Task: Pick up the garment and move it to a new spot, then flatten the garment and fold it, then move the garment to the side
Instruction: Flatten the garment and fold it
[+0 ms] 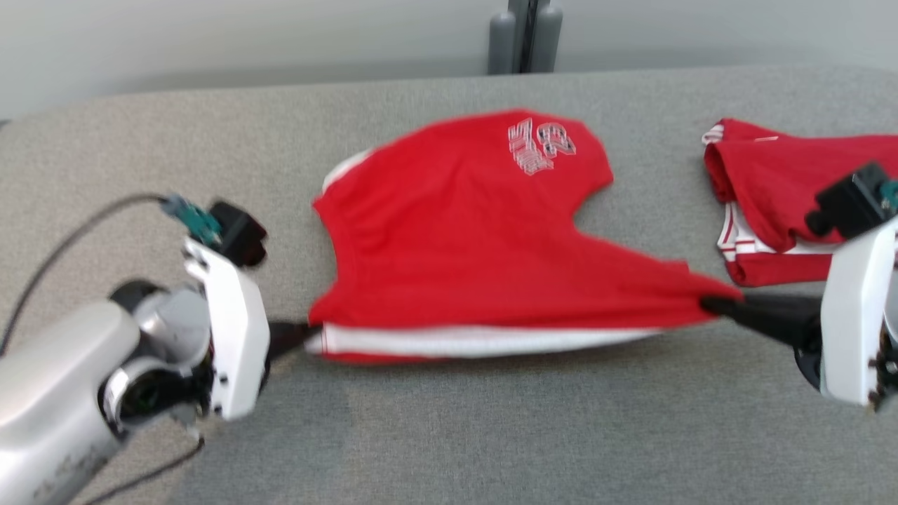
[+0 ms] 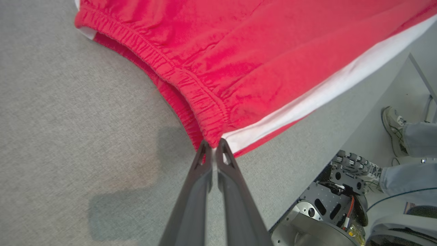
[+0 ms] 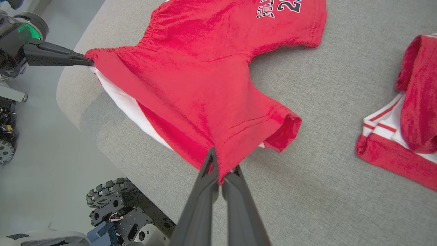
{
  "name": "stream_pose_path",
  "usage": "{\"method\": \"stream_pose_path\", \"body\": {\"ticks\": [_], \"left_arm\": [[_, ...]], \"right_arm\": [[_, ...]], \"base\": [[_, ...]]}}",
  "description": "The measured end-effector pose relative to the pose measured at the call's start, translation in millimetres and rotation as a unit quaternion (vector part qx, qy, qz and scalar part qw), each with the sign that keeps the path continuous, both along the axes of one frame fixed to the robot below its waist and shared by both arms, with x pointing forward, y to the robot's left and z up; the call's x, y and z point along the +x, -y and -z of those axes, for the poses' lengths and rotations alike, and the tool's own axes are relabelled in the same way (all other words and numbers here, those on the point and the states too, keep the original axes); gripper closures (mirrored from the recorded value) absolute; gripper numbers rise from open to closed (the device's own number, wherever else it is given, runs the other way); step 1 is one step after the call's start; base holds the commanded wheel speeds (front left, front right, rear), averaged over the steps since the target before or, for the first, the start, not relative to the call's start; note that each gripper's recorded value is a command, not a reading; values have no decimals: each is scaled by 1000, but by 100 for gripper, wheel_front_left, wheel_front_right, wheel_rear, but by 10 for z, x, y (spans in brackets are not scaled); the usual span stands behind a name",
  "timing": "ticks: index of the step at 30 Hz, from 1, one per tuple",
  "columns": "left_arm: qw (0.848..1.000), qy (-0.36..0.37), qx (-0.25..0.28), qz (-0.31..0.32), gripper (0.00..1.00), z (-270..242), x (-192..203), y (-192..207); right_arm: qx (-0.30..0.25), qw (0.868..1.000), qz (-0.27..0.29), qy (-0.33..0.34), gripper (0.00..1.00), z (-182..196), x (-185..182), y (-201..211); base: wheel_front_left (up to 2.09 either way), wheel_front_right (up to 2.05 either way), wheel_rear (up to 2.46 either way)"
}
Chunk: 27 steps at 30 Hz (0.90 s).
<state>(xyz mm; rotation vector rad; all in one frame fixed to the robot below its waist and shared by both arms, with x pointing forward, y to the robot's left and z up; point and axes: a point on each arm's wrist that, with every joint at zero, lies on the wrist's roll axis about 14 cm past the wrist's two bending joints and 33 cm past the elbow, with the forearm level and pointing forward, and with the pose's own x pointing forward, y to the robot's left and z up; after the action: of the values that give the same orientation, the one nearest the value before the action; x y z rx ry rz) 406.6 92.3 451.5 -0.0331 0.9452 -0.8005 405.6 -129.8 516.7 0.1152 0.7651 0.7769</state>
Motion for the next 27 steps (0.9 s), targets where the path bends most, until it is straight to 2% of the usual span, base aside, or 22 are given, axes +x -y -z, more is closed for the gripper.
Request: {"method": "stream_pose_path", "body": {"ticks": [9, 16, 20, 27], "left_arm": [[996, -58, 20, 59, 100, -70, -780, 78], [989, -131, 30, 60, 100, -27, -1080, 1], [986, -156, 29, 57, 100, -23, -1034, -16], [982, -181, 9, 45, 100, -119, -611, 18]], "right_arm": [[-20, 996, -19, -80, 100, 69, -699, 210], [-33, 987, -27, -158, 100, 181, -966, 375], [-36, 984, -33, -174, 100, 206, -891, 385], [-46, 982, -21, -180, 100, 251, -319, 443]], "base": [[0, 0, 0], [0, 0, 0], [0, 0, 0], [0, 0, 0]]}}
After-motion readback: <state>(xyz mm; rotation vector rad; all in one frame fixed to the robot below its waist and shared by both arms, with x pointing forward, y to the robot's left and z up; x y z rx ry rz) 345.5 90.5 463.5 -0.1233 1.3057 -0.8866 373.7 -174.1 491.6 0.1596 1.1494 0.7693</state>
